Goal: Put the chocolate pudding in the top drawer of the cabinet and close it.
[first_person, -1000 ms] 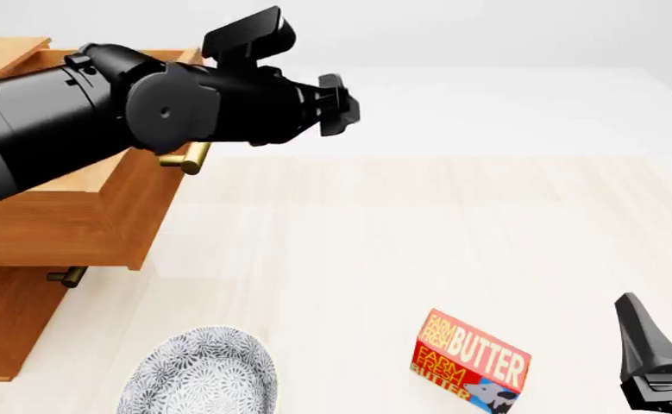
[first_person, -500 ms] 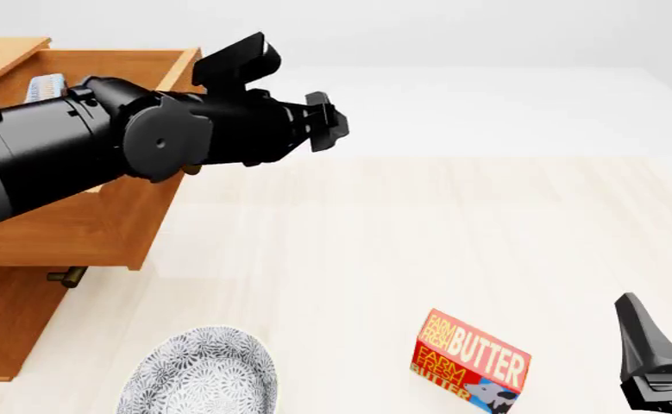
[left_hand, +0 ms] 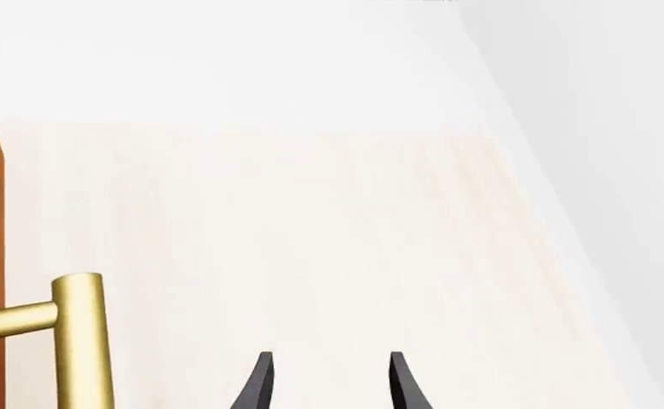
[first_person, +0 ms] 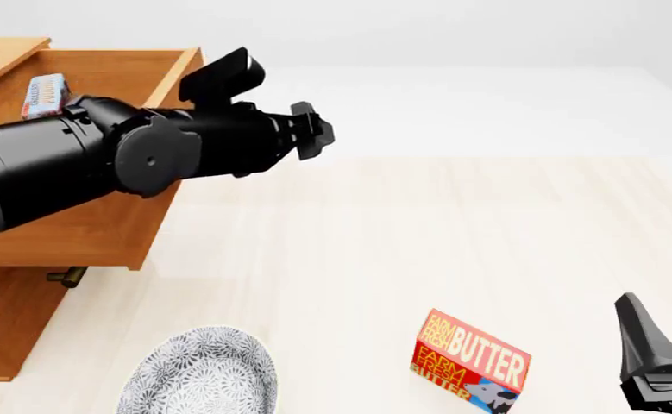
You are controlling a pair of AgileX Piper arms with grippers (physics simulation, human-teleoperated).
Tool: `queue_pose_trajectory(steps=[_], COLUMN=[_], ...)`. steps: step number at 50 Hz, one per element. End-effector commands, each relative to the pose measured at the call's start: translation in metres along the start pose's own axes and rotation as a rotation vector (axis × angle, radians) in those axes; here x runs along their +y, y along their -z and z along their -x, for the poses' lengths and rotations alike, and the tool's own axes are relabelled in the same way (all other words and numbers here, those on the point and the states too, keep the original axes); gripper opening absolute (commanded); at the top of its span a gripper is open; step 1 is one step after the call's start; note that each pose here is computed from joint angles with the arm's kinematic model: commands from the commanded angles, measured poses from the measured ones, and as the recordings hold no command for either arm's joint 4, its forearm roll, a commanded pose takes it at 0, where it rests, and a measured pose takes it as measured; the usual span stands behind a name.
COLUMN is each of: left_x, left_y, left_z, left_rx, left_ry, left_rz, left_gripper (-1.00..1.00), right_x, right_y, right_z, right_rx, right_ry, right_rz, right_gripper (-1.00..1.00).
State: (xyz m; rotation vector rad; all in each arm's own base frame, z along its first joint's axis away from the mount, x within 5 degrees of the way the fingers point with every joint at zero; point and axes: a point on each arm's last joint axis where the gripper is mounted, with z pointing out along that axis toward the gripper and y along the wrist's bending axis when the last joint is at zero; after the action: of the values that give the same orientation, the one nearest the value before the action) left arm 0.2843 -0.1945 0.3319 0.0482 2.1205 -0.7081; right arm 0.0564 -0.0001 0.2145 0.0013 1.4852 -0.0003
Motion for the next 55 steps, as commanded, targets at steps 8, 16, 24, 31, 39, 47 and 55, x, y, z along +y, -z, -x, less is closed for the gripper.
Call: queue_pose_trajectory(steps=[8, 16, 24, 31, 39, 47, 55], left_x=[0.010, 0.015, 0.021, 0.023, 0.030, 0.031, 0.034], left_y=[0.002, 0.004, 0.006, 0.006, 0.008, 0.008, 0.009], left_z=[-0.002, 0.000, 0.003, 0.003, 0.002, 0.000, 0.004], left_rx=[-0.006, -0.011, -0.019, -0.019, -0.018, -0.016, -0.017], left_ry=[0.020, 0.024, 0.021, 0.021, 0.021, 0.017, 0.010], left_rz=[0.018, 0.031, 0.049, 0.054, 0.071, 0.073, 0.086], left_gripper=[1.00, 1.00, 1.00, 1.00, 1.00, 1.00, 1.00], right_x=[0.000, 0.000, 0.000, 0.000, 0.000, 0.000, 0.000], right_y=[0.000, 0.000, 0.000, 0.000, 0.000, 0.000, 0.000], right_z=[0.000, 0.000, 0.000, 0.000, 0.000, 0.000, 0.000], right_rx=[0.000, 0.000, 0.000, 0.000, 0.000, 0.000, 0.000], right_ry=[0.000, 0.000, 0.000, 0.000, 0.000, 0.000, 0.000], right_rz=[0.000, 0.000, 0.000, 0.000, 0.000, 0.000, 0.000], right_gripper=[1.00, 1.00, 1.00, 1.00, 1.00, 1.00, 1.00])
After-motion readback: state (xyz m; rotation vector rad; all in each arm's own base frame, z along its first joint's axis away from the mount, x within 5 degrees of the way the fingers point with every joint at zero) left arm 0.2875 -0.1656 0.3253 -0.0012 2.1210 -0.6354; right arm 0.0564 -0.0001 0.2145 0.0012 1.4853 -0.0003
